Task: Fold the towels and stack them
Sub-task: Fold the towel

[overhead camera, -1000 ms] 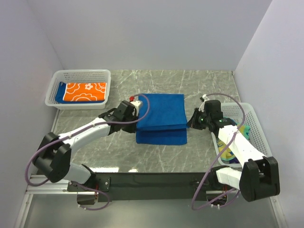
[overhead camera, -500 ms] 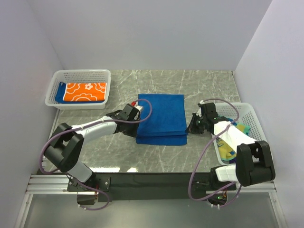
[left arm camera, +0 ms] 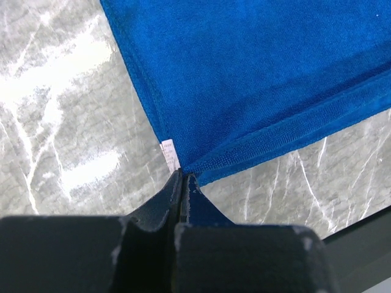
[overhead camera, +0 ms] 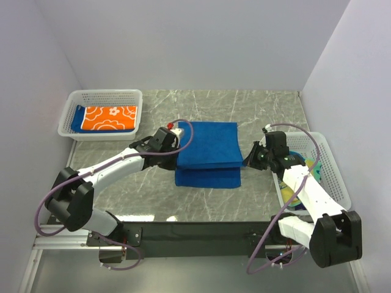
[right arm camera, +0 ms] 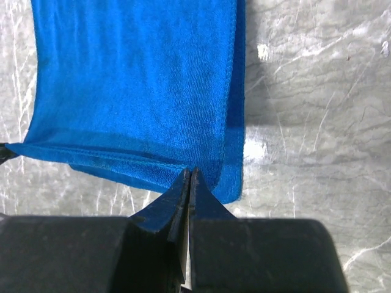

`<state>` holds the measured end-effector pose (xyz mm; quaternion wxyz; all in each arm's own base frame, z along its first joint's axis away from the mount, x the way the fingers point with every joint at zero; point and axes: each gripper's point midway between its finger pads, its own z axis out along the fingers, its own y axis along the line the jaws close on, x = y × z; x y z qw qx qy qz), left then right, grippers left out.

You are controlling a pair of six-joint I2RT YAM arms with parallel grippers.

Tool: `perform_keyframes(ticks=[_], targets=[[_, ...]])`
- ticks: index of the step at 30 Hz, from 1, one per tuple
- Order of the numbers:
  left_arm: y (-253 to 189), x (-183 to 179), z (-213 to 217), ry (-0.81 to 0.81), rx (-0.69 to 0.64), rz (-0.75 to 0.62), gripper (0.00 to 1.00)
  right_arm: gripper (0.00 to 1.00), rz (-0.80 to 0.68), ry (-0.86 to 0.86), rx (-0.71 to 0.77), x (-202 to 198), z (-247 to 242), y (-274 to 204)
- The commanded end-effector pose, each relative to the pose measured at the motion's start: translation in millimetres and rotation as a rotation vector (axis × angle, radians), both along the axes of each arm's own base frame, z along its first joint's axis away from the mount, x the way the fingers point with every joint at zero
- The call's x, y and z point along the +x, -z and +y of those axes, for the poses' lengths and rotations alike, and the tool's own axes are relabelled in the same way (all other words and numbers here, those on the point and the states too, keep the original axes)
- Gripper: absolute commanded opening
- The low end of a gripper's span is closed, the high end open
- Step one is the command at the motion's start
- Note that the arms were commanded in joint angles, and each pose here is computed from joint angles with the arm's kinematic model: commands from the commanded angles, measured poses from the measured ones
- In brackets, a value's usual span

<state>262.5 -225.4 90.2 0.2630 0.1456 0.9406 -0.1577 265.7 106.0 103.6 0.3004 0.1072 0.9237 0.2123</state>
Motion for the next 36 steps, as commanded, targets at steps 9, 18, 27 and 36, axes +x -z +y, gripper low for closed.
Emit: perform_keyframes(ticks=[9,18,27,36], targets=[[24.2,-16.4,14.4,-0.011,0.070,0.055,0.01,0.00,0.095,0.039,-0.015,-24.4,-8.8,39.3],[65.2,-29.5,12.5,-0.005,0.115,0.159,0.01,0.00,0.259,0.017,-0.025,-44.1,-7.0,83.5],[64.6,-28.3,10.1,-0.004,0.126,0.159,0.01,0.00,0.239,0.013,-0.021,-41.9,-6.2,79.8],[3.4,-3.8,5.5,-0.036,0.097,0.032,0.01,0.00,0.053,0.031,0.008,-21.3,-4.4,4.5]])
